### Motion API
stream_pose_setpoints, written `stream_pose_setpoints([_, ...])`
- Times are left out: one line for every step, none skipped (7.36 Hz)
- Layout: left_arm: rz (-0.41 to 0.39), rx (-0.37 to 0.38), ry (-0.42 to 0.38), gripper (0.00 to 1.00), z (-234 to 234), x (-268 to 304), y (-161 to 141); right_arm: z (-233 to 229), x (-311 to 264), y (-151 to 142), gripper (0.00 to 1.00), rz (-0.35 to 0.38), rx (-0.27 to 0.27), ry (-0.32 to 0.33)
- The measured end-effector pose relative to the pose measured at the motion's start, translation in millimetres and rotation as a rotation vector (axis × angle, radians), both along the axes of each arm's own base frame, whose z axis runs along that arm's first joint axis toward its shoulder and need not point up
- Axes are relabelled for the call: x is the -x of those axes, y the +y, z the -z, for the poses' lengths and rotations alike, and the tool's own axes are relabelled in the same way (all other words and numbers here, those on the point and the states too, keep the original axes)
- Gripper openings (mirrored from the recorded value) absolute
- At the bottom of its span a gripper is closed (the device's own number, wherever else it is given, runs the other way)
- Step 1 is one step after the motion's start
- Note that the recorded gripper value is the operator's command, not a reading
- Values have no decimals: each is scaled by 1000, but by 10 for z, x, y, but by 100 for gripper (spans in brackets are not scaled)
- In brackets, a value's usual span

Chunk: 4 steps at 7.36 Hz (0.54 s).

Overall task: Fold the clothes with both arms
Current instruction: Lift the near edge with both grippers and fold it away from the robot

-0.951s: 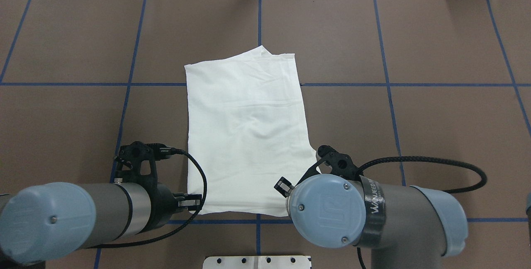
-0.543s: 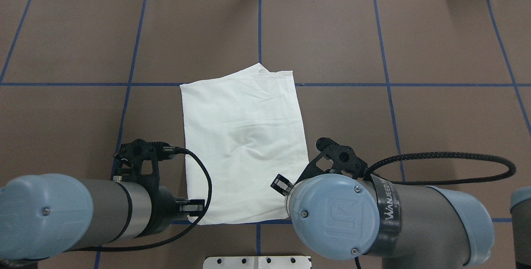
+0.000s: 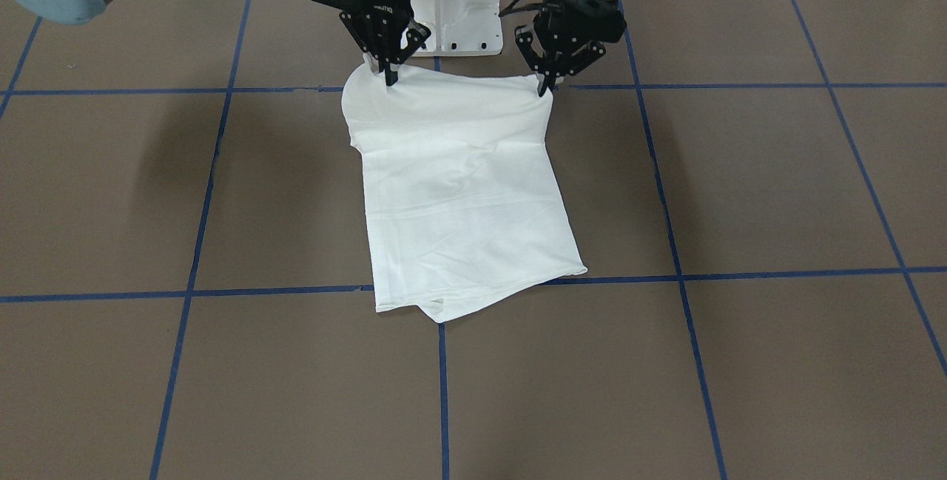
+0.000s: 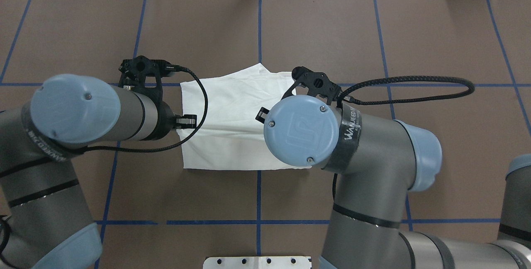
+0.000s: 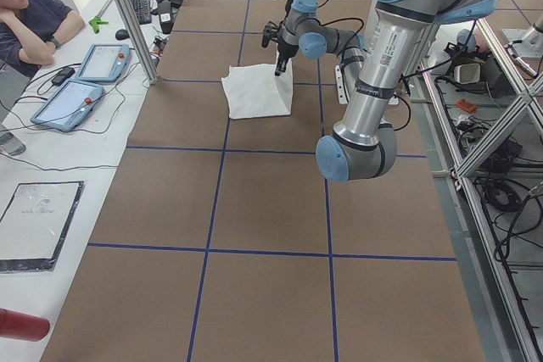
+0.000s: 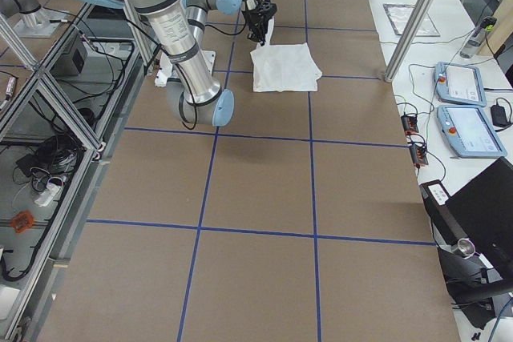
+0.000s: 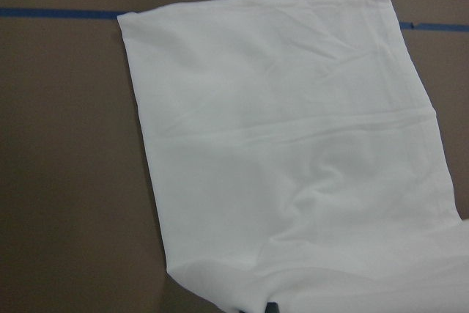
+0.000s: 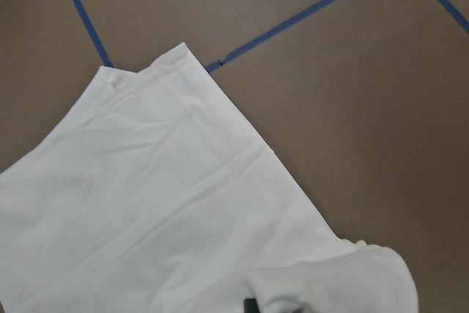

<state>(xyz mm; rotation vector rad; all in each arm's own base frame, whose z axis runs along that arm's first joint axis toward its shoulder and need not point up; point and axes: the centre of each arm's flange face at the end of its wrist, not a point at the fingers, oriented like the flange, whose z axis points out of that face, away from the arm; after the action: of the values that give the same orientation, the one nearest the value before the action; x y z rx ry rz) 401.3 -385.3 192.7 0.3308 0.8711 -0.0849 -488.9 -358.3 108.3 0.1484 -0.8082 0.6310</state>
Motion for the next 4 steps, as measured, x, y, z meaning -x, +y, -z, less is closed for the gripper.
stream_pose_setpoints([28,-12,-32,0,-113,-32,-340,-47,192,-383,0,-16,-30,8])
stream_pose_setpoints([46,-18,-53,0,-253,-124,-636,-76,414,-749,0,-33,-44,22])
stream_pose_setpoints([61,-26,-61,0,-401,-256,-905,-88,641,-1066,0,-47,-50,34])
stream_pose_setpoints([71,-40,-65,0,-563,-394,-1173,-123,837,-1308,0,-54,-54,45])
